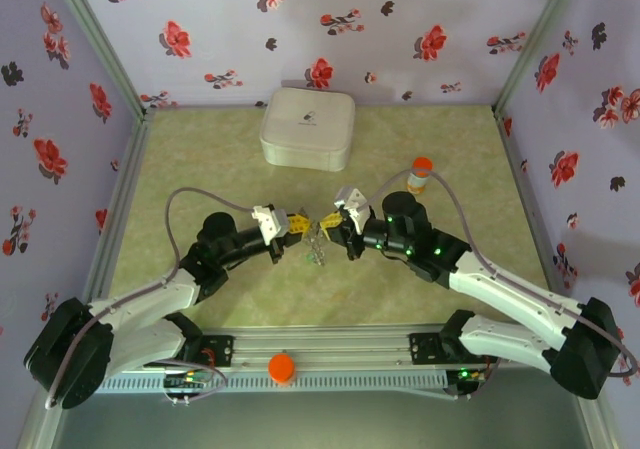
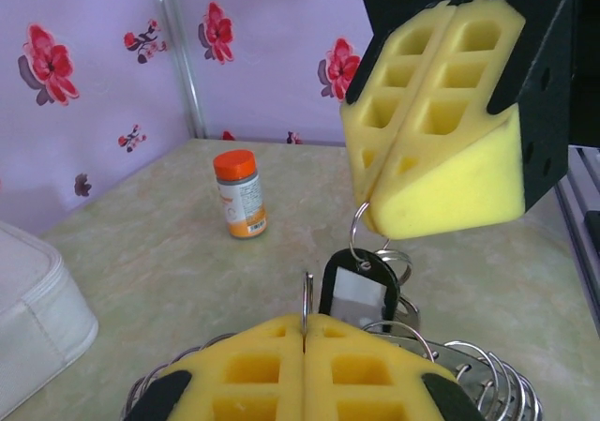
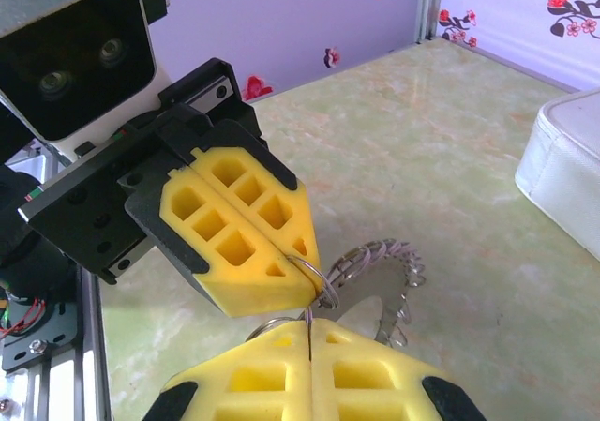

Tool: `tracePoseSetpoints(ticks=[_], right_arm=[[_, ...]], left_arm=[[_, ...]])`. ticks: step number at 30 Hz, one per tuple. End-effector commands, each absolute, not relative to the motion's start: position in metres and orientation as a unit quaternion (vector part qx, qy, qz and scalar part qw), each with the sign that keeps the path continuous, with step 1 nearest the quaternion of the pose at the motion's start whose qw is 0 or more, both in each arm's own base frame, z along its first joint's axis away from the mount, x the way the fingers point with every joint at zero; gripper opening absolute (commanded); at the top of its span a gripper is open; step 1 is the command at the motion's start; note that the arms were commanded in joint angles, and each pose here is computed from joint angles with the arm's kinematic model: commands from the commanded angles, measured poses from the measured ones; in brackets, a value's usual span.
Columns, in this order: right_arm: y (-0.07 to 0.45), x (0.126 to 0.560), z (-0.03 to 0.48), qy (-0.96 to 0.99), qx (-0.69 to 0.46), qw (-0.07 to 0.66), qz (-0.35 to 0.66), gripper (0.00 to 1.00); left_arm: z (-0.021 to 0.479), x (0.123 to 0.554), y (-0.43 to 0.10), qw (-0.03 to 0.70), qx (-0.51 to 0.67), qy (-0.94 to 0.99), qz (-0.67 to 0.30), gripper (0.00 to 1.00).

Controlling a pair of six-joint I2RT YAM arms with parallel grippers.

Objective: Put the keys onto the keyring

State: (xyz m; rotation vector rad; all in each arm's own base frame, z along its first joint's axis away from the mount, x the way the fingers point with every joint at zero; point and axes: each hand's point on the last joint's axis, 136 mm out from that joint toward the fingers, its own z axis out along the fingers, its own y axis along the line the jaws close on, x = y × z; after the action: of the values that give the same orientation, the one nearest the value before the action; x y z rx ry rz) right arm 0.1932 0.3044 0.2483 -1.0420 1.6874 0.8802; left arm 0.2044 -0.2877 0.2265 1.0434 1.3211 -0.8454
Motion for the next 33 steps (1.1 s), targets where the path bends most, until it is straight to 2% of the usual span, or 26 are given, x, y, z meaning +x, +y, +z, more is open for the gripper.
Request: tracePoseSetpoints(ticks=[1,20,33], right_arm=[[0.309,0.194,0.261,0.673,-0.422,0.475,0.379,0.00],[0.314,0.201,0.261,0.677,-0.407,0.479,0.382,0.00],[0.305,0.217,0.251,0.717,-0.374,0.476,0.346,0.00]], left_arm=[[0.244,0.196,-0.291,0.613,0.457,0.526,-0.372,0.00],[0.246,0.192,-0.293,0.612,0.461,0.517,-0.382,0.00],[0.250,0.189,-0.293,0.617,0.459,0.509,-0.388,0.00]])
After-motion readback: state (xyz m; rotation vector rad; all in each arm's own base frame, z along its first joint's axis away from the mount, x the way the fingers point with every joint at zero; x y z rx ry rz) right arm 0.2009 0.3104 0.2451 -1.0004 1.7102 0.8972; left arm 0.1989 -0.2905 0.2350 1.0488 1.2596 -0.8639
